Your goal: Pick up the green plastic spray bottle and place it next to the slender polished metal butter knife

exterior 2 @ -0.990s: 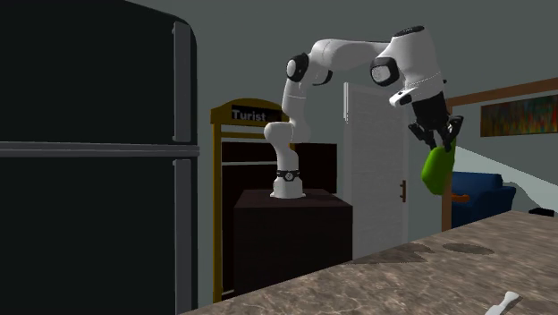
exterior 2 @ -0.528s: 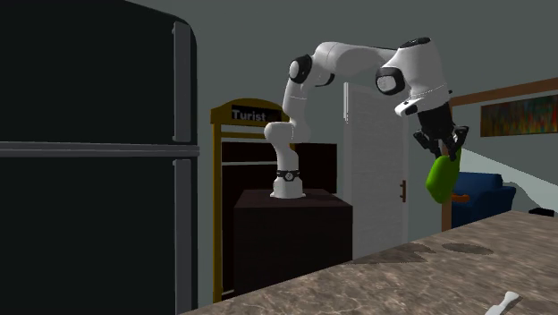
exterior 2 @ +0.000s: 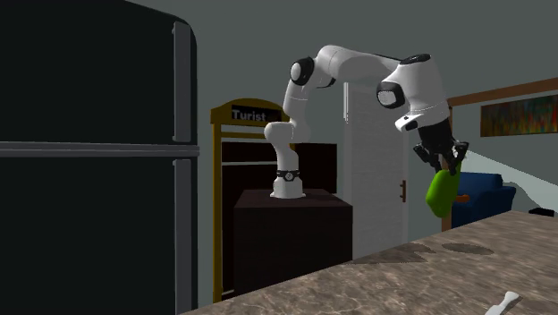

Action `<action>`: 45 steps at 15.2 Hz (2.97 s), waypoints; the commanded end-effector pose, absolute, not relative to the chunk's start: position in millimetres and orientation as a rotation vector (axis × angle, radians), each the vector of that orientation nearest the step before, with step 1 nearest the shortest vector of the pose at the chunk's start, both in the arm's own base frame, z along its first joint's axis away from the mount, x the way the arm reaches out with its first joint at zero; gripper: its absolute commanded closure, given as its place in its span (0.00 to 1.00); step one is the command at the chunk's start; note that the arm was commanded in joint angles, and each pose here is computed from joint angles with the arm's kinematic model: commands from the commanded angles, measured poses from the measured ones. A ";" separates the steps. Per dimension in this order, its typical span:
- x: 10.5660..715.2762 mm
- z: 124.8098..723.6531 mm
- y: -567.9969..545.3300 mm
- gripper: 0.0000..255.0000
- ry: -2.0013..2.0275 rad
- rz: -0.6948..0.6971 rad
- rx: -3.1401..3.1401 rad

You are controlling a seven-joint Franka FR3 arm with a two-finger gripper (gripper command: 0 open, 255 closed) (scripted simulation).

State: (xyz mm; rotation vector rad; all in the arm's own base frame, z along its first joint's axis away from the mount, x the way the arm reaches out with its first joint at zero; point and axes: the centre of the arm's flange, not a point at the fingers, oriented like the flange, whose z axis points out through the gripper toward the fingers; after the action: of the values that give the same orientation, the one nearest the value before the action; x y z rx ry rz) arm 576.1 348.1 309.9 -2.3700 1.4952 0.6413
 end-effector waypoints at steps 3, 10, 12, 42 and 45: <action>576.5 289.2 348.2 1.00 1.495 0.641 -2.370; 576.5 252.3 348.2 1.00 1.495 0.641 -2.370; 576.5 241.7 348.2 1.00 1.495 0.641 -2.370; 576.5 83.3 348.2 1.00 1.495 0.641 -2.370; 576.5 73.8 348.1 1.00 1.495 0.641 -2.370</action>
State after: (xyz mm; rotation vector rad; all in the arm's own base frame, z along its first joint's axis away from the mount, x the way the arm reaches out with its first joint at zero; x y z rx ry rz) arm 576.1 347.9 76.4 -2.3701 1.4953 0.6415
